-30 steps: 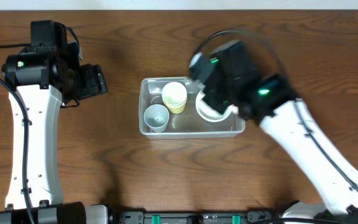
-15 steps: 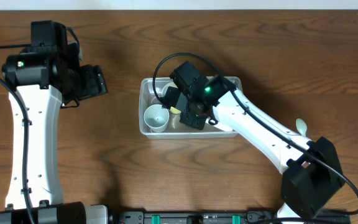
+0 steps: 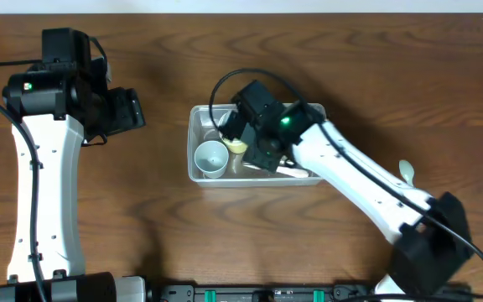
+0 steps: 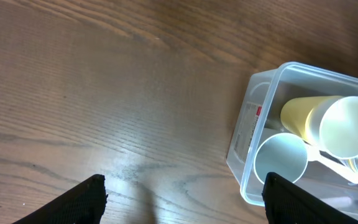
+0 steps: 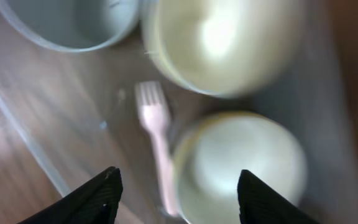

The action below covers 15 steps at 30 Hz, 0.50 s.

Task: Pack container
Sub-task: 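Carry the white fork into the container and release it, then move the right gripper to the teal spoon and grasp it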

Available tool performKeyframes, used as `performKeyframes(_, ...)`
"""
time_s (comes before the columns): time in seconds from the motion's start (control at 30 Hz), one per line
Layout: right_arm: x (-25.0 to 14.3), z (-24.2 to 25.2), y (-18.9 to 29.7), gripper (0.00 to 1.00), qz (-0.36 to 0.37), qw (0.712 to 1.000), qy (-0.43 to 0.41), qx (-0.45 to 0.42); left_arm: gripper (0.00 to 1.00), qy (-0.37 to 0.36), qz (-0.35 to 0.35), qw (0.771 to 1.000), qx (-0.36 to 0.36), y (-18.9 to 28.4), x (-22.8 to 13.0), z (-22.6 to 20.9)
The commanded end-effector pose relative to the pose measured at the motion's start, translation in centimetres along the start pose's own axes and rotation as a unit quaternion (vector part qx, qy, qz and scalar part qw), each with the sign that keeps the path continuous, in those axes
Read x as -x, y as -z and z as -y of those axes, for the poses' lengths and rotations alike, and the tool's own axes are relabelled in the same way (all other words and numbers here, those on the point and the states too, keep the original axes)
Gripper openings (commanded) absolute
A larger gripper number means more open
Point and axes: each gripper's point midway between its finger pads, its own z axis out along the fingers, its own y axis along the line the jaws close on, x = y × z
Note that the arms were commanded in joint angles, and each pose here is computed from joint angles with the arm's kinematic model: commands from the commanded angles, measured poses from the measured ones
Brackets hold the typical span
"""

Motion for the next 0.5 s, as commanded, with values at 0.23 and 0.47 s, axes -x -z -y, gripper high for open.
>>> performKeyframes(0.23, -12.4, 17.1, 15.3, 0.91, 0.092, 0.901, -0.381, -0.183, 0.81, 0.006, -0.005, 1.000, 0.003, -0.2, -0.2, -0.2)
performKeyframes(0.47, -25.3, 19.5, 11.2, 0.95, -0.007, 0.840, -0.524, -0.142, 0.81, 0.006, -0.004, 1.000, 0.002, -0.2, -0.2, -0.2)
